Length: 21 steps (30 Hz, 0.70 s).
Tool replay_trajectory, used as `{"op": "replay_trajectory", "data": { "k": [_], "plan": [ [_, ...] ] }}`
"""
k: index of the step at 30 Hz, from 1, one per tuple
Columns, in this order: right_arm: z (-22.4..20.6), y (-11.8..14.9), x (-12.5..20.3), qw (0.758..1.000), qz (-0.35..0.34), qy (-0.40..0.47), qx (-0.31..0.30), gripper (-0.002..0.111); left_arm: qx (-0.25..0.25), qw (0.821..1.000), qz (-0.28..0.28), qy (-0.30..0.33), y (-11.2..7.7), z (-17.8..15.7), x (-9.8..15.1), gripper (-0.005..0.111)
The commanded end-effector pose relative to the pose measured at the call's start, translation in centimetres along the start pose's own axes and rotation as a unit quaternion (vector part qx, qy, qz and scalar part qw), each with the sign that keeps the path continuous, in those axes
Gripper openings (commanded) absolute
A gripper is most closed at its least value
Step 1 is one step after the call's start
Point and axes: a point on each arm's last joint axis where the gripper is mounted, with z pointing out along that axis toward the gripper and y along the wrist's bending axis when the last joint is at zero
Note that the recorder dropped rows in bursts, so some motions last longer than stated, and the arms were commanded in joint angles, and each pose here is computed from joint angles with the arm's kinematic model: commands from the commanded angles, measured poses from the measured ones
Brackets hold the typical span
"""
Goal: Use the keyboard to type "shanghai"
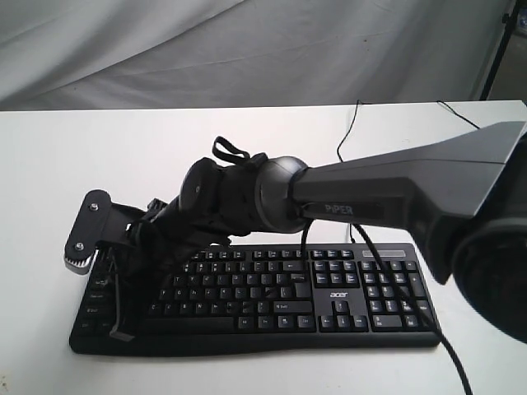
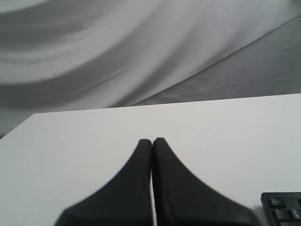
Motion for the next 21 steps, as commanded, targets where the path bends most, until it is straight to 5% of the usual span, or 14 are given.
{"op": "replay_trajectory", "data": {
  "k": [1, 21],
  "plan": [
    [-0.91, -0.1, -0.85, 1.0, -0.006, -0.009, 0.003, 0.0, 0.002, 1.0, -0.001, 0.001, -0.04, 0.06, 0.14, 0.001],
    [-1.01, -0.17, -0.85, 1.0, -0.002, -0.009, 0.003, 0.0, 0.002, 1.0, -0.001, 0.001, -0.04, 0.06, 0.14, 0.001]
  ]
}}
